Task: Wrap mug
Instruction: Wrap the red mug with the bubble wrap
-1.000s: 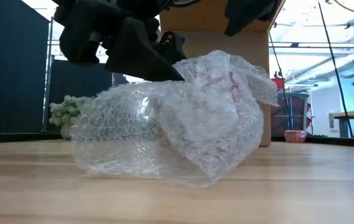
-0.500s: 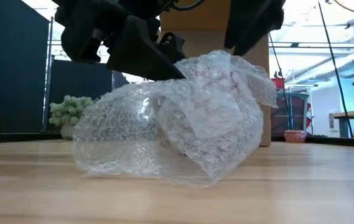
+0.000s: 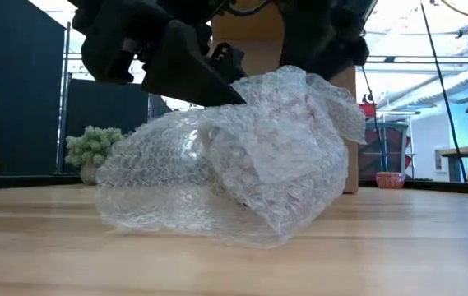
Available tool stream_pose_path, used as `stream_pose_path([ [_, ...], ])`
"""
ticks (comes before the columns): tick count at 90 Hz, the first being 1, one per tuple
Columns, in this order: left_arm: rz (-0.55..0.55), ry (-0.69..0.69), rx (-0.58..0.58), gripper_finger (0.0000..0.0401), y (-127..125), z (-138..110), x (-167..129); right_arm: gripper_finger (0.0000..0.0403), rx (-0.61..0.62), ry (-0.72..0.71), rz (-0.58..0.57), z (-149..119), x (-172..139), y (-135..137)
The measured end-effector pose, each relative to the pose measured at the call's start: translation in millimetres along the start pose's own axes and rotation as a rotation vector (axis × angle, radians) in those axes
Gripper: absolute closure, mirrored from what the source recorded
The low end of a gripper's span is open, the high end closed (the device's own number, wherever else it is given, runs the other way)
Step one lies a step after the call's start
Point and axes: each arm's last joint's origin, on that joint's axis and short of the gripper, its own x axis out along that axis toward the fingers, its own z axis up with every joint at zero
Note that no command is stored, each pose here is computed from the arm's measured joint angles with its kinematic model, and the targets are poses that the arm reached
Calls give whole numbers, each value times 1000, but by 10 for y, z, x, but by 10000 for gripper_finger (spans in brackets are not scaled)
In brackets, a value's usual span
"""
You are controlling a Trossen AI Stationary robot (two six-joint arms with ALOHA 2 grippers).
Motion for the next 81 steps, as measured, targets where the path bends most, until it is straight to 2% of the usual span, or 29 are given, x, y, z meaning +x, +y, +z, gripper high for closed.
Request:
stream_pose_path([
  [15, 6, 0, 2, 137, 1, 1, 0, 145, -15, 87, -11, -58, 244, 32],
  [39, 30, 8, 0, 137, -28, 33, -44, 145, 1, 122, -51, -134, 558, 101],
  [61, 40, -32, -8, 137, -70, 197, -307, 145, -5, 130, -46, -170, 665, 142],
  [73, 30, -14, -3, 137, -79, 189, -326, 145, -5, 132, -45, -174, 670, 142],
  [81, -23, -16, -7, 137, -94, 158, -257, 145, -6, 132, -46, -176, 673, 142],
])
